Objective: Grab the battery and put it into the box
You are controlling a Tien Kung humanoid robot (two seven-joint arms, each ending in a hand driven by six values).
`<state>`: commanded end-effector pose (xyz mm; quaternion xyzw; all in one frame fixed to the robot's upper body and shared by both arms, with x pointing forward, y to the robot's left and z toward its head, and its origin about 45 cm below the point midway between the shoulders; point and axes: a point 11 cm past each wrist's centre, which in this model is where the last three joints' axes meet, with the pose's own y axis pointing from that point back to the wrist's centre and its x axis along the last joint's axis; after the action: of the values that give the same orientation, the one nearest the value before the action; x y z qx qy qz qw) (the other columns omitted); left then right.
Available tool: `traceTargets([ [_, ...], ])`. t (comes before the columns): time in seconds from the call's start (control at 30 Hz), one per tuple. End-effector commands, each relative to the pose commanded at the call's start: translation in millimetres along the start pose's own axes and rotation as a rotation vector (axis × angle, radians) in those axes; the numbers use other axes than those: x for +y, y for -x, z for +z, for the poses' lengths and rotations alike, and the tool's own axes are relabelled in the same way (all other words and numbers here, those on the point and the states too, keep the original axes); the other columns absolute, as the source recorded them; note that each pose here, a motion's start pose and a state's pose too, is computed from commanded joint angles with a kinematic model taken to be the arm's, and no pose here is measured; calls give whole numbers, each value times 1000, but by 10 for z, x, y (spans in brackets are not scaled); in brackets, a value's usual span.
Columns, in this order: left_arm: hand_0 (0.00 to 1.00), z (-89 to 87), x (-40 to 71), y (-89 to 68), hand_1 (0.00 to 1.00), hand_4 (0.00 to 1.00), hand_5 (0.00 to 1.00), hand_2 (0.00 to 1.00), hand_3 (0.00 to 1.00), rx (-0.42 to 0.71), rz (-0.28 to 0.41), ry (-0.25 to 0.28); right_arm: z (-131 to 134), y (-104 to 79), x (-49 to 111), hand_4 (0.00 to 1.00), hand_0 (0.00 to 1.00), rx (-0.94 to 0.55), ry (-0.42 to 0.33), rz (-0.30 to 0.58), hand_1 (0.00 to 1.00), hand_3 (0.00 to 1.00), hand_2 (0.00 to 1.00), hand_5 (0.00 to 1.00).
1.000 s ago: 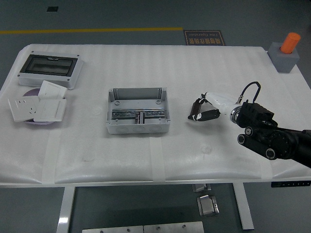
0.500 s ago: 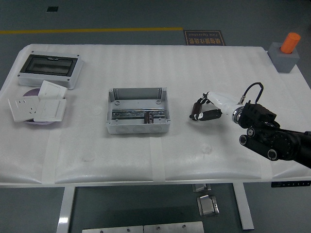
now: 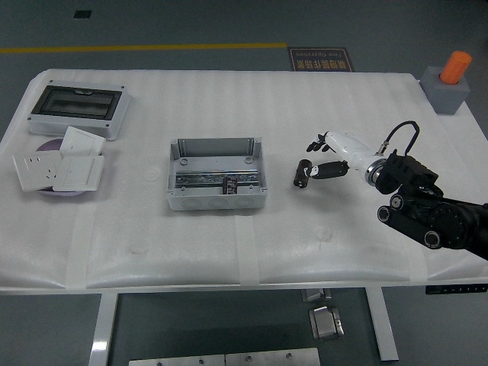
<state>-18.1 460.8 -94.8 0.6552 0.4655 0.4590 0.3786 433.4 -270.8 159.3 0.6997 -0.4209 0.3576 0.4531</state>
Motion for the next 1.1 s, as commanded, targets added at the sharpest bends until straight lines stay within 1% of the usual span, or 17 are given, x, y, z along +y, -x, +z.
traceTargets([
  [0.1,617,0,0,2,630,497,134,482,526,0,-1,-1,13,20,0,885,887,1,6,-16,725,684,679,516],
  [0.13,616,-2,0,5,631,491,138,484,529,-2,-2,-2,16,27,-1,883,870,1,7,-23,721,671,657,502],
  [0.3,616,4,2,4,631,491,138,484,529,-3,-3,-1,32,67,-14,883,870,2,17,-54,721,671,657,502],
  [0.33,616,7,3,2,631,491,141,486,529,-4,-3,0,38,75,-17,889,861,3,20,-59,720,681,666,473],
  [0.5,616,16,6,-8,631,491,141,486,529,-7,-1,2,78,100,-30,889,861,6,35,-77,720,681,666,473],
  [0.53,617,17,7,-10,631,492,145,485,528,-8,0,2,86,98,-32,939,887,6,38,-78,744,774,712,497],
  [0.87,617,26,8,-2,632,494,152,484,527,-10,-3,6,110,68,-42,957,891,-2,46,-80,747,788,721,515],
  [0.9,617,26,7,0,632,494,152,484,527,-10,-4,6,109,69,-42,957,891,-3,46,-80,747,788,721,515],
  [0.93,616,27,7,1,633,496,154,483,527,-10,-5,6,109,71,-43,985,896,-3,46,-81,751,791,721,533],
  [1.1,616,35,10,-3,633,496,154,483,527,-10,-5,9,103,108,-44,985,896,2,46,-92,751,791,721,533],
])
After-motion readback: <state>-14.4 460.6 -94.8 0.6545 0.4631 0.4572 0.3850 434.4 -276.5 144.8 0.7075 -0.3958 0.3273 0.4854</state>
